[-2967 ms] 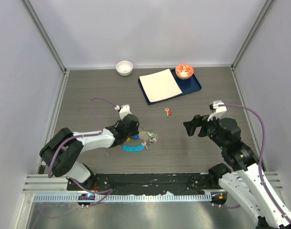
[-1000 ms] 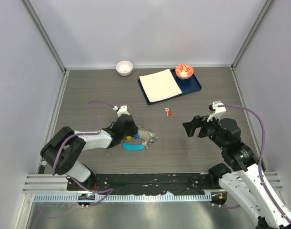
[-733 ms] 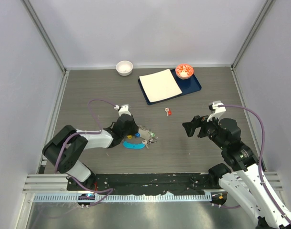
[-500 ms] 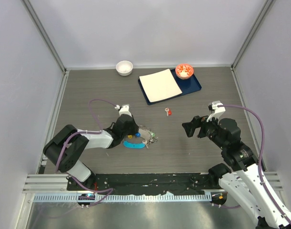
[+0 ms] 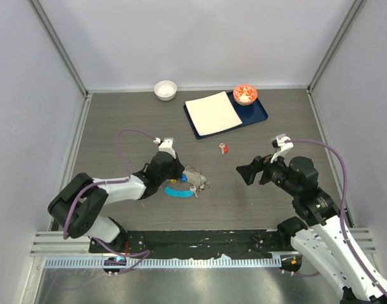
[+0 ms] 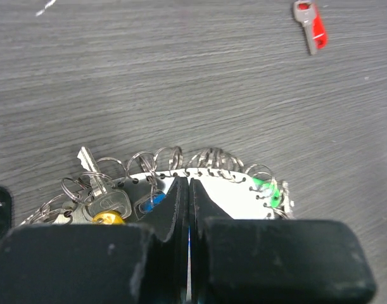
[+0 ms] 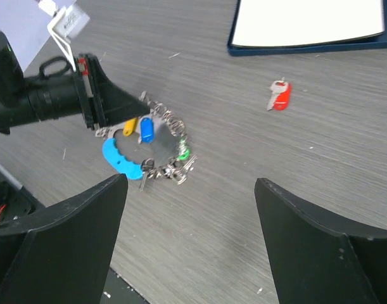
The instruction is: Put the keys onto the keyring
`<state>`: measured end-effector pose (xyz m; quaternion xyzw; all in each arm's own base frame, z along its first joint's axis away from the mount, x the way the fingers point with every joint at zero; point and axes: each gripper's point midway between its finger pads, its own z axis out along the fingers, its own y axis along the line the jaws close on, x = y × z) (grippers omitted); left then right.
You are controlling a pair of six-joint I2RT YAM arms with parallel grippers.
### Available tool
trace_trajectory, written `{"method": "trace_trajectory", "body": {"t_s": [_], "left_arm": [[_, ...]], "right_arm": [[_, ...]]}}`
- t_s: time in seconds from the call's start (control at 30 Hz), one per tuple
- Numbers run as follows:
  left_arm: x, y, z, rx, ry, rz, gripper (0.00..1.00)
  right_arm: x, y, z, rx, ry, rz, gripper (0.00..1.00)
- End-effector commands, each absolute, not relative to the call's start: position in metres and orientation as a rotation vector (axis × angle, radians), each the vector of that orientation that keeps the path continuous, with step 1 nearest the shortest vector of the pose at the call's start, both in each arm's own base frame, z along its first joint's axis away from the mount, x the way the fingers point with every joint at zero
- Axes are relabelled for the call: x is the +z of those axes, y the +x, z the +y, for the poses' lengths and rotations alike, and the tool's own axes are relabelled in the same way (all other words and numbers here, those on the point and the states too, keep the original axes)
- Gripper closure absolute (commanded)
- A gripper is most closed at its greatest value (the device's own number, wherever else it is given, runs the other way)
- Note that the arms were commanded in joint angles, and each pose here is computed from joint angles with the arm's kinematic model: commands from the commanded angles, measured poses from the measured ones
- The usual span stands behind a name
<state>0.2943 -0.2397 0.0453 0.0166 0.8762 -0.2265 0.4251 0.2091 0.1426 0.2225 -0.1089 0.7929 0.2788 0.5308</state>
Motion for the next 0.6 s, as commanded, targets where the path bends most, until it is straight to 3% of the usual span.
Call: {"method": "trace_trajectory", "body": {"t_s": [0.0,0.23,0.5,0.57], "left_arm": [[0.074,0.292,-0.237,-0.585,0.101,2.128,1.00],[0.083,0.287,-0.226,-0.544,0.100,2.126,0.98],[0.070,0.297,-0.243,-0.600,-0.053,2.196,0.64],[0.064,0.297,-0.243,-0.589,-0.084,2.222,0.62]], "right_arm": [[0.229,0.207,0.168,0.804,-0.362,1.846,0.12],[0.214,0.212,0.188,0.904,-0.400,1.861,0.12],[0.204,0.212,0.185,0.881,-0.382,1.883,0.13],[0.205,0.213,0.183,0.868,-0.376,1.880,0.13]]}}
